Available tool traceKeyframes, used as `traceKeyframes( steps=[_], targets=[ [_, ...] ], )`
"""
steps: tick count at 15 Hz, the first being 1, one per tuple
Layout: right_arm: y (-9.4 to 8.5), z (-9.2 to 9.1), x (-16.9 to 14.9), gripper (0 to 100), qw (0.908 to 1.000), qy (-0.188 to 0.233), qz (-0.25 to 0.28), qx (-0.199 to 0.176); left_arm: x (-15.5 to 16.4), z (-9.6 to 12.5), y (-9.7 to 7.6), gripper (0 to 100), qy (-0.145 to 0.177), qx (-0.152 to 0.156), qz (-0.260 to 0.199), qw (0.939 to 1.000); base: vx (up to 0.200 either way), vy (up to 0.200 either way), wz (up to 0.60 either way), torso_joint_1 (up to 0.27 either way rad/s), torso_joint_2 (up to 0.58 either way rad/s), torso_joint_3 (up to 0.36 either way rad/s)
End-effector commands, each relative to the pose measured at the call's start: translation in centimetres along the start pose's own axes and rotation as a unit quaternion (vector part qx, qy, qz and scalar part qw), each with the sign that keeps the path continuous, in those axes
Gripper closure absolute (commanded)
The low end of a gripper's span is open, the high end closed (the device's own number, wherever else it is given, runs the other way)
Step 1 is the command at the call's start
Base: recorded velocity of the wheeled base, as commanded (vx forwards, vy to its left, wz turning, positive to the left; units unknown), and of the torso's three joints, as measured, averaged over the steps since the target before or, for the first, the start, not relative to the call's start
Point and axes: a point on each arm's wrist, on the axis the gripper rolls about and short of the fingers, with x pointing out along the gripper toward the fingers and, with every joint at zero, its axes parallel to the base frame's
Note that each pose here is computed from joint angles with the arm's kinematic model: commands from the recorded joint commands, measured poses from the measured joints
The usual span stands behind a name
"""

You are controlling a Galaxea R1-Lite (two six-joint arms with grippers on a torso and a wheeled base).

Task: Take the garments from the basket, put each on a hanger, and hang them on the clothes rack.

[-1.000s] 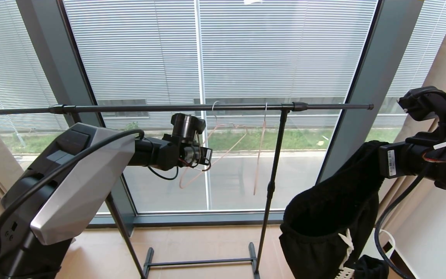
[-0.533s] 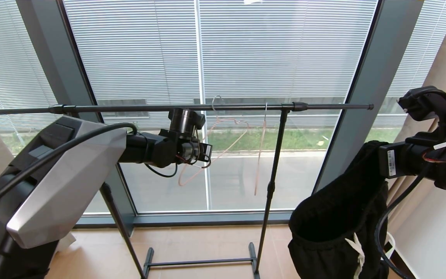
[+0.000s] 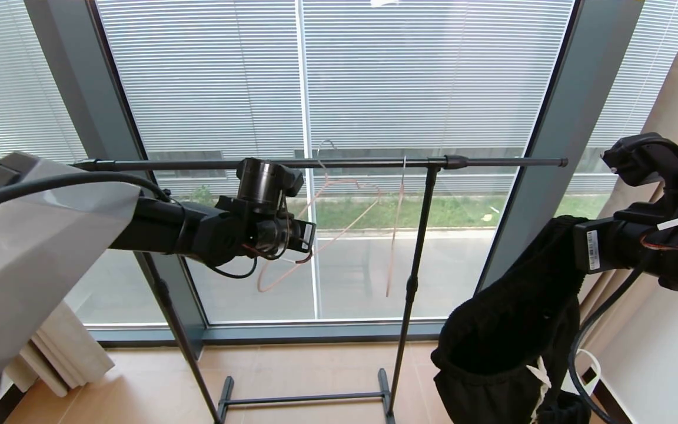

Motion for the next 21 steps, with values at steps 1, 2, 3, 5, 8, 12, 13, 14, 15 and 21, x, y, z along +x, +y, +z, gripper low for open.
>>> traceKeyframes(
  steps=[1,2,3,5,8,12,13,14,15,21],
  targets=[
    [0.3,-0.3,0.0,100,1.0,0.005,0.005,-0.004,-5.1,-0.3,0.3,100,-0.03,-0.003,-0.002,0.9995,0.0,0.0,0.0,0.0,0.0,0.0],
    [0.3,-0.3,0.0,100,1.0,0.005,0.005,-0.006,-6.7,-1.2,0.4,100,-0.026,-0.002,-0.003,0.9996,0.0,0.0,0.0,0.0,0.0,0.0],
    [0.3,-0.3,0.0,100,1.0,0.004,0.005,-0.005,-7.4,-1.8,0.5,100,-0.022,-0.001,-0.003,0.9998,0.0,0.0,0.0,0.0,0.0,0.0],
    [0.8,-0.3,-0.1,100,0.9999,0.004,0.013,-0.01,-10.8,-3.9,0.4,100,-0.022,0.003,-0.01,0.9997,0.0,0.0,0.0,0.0,0.0,0.0],
    [1.9,-0.2,-0.4,100,0.9991,0.001,0.028,-0.032,-14.9,-7.3,0.8,100,-0.054,0.001,-0.014,0.9985,0.0,0.0,0.0,0.0,0.0,0.0],
    [2.4,0.3,0.7,100,0.9959,0.004,0.005,-0.09,-18.0,-8.9,0.2,100,-0.099,0.009,-0.039,0.9942,0.0,0.0,0.0,0.0,0.0,0.0],
    [2.7,0.5,1.4,100,0.9954,0.008,-0.006,-0.095,-18.6,-9.0,-0.2,100,-0.105,0.013,-0.049,0.9931,0.0,0.0,0.0,0.0,0.0,0.0],
    [2.8,0.6,1.8,100,0.995,0.011,-0.022,-0.097,-19.2,-9.0,-0.5,100,-0.112,0.015,-0.057,0.992,0.0,0.0,0.0,0.0,0.0,0.0],
    [2.9,0.6,2.1,100,0.9947,0.013,-0.031,-0.097,-19.5,-9.1,-0.8,100,-0.113,0.019,-0.065,0.9912,0.0,0.0,0.0,0.0,0.0,0.0],
    [3.4,1.1,3.9,100,0.9918,0.023,-0.077,-0.099,-21.0,-10.4,-4.1,100,-0.11,0.056,-0.139,0.9826,0.0,0.0,0.0,0.0,0.0,0.0]
  ],
)
